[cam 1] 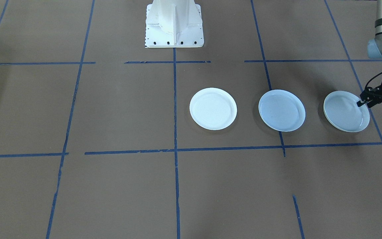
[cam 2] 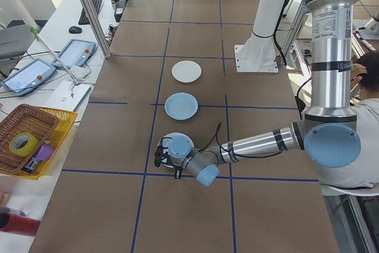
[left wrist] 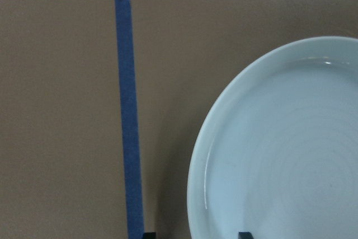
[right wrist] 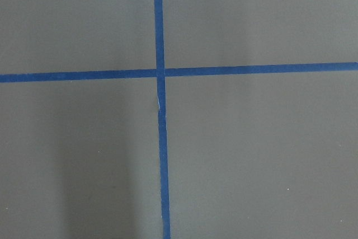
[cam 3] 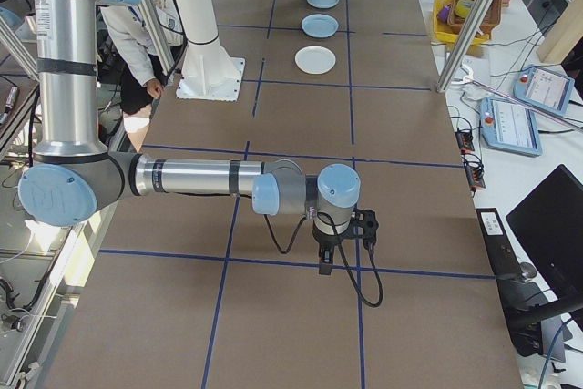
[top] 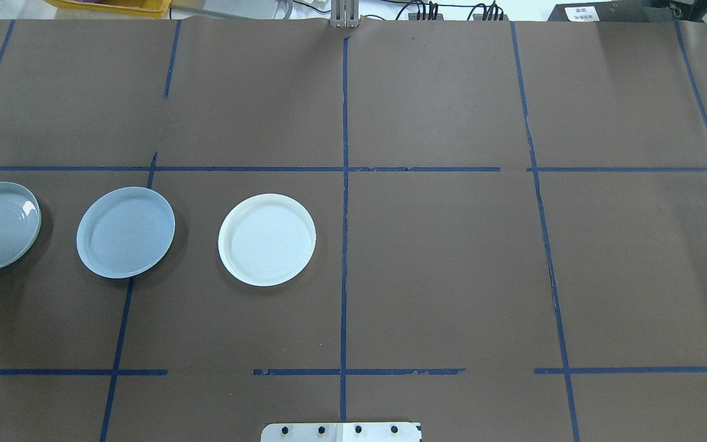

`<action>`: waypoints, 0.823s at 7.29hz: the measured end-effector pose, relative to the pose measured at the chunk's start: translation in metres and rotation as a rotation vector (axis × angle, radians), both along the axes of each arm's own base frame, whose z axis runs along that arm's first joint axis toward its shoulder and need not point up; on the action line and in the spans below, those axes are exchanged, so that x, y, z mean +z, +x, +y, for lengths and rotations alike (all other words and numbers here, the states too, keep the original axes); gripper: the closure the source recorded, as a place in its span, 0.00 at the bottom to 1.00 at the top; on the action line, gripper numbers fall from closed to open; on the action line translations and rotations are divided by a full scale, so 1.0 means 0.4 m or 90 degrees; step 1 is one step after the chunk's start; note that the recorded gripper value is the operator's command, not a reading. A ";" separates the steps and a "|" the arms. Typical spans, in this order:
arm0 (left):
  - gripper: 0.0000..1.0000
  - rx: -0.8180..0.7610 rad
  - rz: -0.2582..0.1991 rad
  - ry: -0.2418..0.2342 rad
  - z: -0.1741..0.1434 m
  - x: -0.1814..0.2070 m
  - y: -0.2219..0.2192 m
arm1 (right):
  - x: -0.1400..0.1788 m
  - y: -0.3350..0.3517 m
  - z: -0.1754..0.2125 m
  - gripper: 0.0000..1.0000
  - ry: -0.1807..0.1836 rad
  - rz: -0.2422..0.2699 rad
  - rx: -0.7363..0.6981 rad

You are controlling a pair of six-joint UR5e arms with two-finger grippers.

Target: Stack plate in center

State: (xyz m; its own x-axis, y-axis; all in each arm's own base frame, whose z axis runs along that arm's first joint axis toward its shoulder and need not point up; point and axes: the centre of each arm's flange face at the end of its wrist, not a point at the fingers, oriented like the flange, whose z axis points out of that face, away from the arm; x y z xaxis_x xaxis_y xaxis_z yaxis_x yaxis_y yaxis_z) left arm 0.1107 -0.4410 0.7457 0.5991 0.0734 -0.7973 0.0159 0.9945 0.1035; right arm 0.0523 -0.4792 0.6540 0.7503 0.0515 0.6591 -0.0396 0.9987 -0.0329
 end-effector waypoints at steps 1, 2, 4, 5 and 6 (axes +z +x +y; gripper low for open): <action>1.00 0.000 0.001 -0.002 -0.001 0.000 0.001 | 0.000 0.000 0.000 0.00 0.000 0.000 0.000; 1.00 0.001 0.002 -0.002 -0.002 -0.002 0.002 | 0.000 0.000 0.000 0.00 0.000 0.000 0.000; 1.00 0.025 0.041 -0.016 0.006 -0.018 0.010 | 0.000 -0.001 0.000 0.00 0.000 0.000 0.000; 1.00 0.050 0.091 -0.032 0.015 -0.040 0.006 | 0.000 -0.001 0.000 0.00 0.000 0.000 0.000; 1.00 0.053 0.131 -0.032 0.011 -0.076 -0.022 | 0.000 -0.001 0.000 0.00 0.000 0.000 0.000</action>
